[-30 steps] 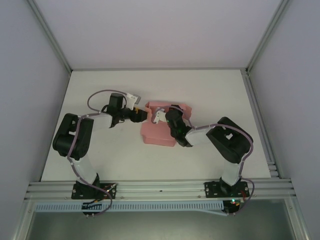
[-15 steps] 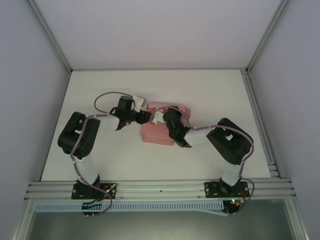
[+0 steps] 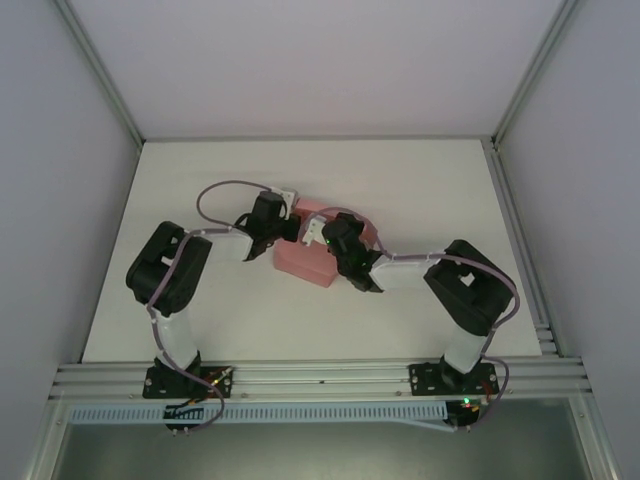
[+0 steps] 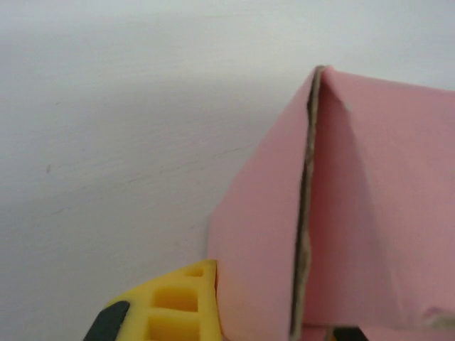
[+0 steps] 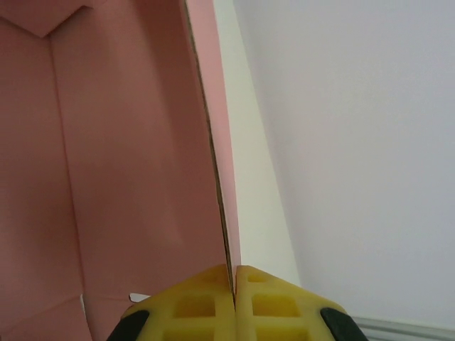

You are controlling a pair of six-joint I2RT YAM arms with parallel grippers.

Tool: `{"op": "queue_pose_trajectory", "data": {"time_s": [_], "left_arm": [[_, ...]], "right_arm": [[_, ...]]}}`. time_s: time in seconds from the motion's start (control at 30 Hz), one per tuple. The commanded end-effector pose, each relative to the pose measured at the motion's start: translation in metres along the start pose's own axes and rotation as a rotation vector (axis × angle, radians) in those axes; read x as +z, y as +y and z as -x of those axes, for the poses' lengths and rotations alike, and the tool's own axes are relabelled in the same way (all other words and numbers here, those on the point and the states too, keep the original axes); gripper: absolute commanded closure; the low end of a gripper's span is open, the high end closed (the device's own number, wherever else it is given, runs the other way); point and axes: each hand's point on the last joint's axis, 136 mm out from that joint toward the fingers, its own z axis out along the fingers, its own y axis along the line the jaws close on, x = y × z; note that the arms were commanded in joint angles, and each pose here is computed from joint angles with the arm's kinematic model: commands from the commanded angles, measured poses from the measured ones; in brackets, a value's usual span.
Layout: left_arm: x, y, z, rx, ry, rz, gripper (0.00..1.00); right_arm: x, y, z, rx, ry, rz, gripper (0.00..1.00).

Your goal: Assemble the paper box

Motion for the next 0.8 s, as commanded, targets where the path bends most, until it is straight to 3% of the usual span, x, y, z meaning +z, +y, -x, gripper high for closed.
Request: {"op": "queue_pose_trajectory", "data": {"time_s": [0.0, 0.17, 0.27, 0.4, 0.47, 0.63, 0.77], "left_arm": [[-0.005, 0.063, -0.002, -0.082, -0.028, 0.294, 1.00], [-0.015, 0.073, -0.003, -0.090, -0.036, 0.398, 1.00], [-0.012, 0.053, 0.002, -0.034, -0.023, 0.298, 1.00], [-0.020, 0.019, 0.018, -0.040, -0.046, 0.085, 1.00], [-0.027, 0.007, 0.029, -0.061, -0.062, -0.005, 1.00], [-0.050, -0.017, 0.053, -0.144, -0.093, -0.253, 1.00], [-0.070, -0.038, 0.068, -0.196, -0.100, -0.480, 1.00]], "right_arm": [[-0.009, 0.015, -0.014, 0.042, 0.046, 0.083, 1.00], [-0.012, 0.013, -0.016, 0.116, 0.084, 0.109, 0.96], [-0.019, -0.005, -0.003, 0.244, 0.053, 0.109, 0.61], [-0.046, -0.059, 0.025, 0.482, -0.082, 0.083, 0.33], [-0.063, -0.093, 0.028, 0.619, -0.143, 0.036, 0.02], [-0.089, -0.158, -0.011, 1.027, -0.197, -0.015, 0.00], [-0.097, -0.184, -0.051, 1.367, -0.246, 0.069, 0.00]]}}
